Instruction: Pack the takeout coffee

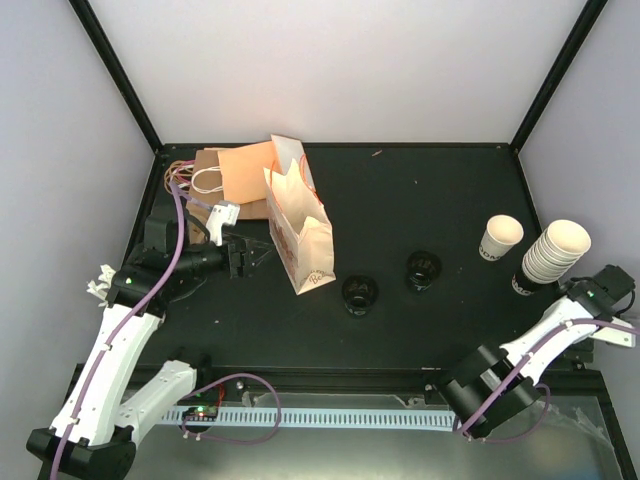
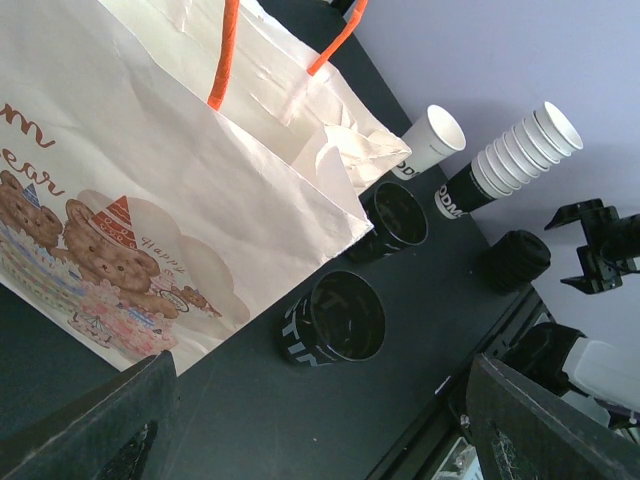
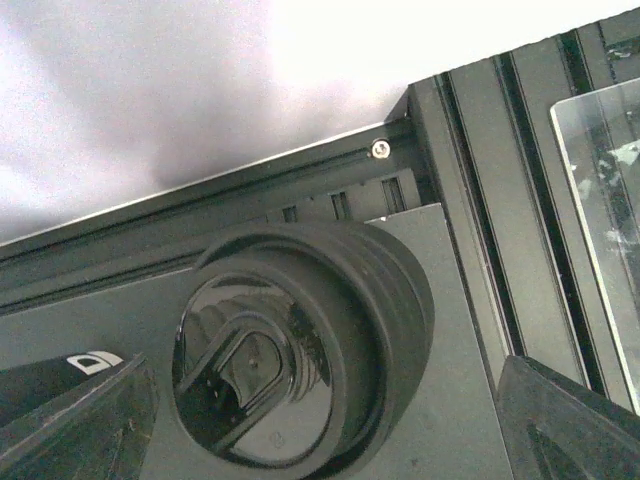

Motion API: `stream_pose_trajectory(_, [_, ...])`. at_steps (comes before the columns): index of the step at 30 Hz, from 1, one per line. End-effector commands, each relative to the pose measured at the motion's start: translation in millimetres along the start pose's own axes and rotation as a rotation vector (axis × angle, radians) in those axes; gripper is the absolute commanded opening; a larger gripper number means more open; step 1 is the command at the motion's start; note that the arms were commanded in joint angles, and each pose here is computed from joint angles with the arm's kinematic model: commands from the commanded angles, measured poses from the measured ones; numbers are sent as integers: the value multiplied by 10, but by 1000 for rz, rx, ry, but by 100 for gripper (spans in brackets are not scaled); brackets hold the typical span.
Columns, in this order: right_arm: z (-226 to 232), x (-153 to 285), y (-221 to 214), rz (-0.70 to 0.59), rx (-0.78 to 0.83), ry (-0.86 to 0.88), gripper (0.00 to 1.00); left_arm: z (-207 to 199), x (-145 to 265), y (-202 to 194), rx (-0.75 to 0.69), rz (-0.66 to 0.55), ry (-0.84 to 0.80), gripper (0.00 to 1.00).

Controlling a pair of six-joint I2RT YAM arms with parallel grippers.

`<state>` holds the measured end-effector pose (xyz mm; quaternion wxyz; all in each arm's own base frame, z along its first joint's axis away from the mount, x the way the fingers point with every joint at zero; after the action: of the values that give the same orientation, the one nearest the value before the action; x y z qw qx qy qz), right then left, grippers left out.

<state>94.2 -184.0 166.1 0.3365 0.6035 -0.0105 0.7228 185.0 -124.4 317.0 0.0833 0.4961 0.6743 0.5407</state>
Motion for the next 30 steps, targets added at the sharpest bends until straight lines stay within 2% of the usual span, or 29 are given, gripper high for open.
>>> stream_pose_trajectory(1, [94,-58,115,-28,-14,72,95,-30,27,34,-28,-13,-10,81])
stream_pose_trajectory(7, [191,14,316,-121,9,158,96,-18,19,23,-25,-9,-5,81])
stream_pose_trajectory(11, [198,-68,325,-134,-10,184,98,-13,7,24,-22,-2,-7,81])
stream_pose_trajectory(30, [66,-595,-19,48,20,94,97,25,-39,19,-23,20,11,81])
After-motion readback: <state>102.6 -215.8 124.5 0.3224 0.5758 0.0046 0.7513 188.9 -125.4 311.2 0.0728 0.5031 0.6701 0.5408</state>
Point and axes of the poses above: each gripper's point midway between its finger pads, its own x axis back along the fingers, its own z axis along the line the jaws close on, y = z × x, the point moved 5 cm from there along x, back along the fingers, and after that the axes turned 13 degrees about -x, right-handed, at the moved point
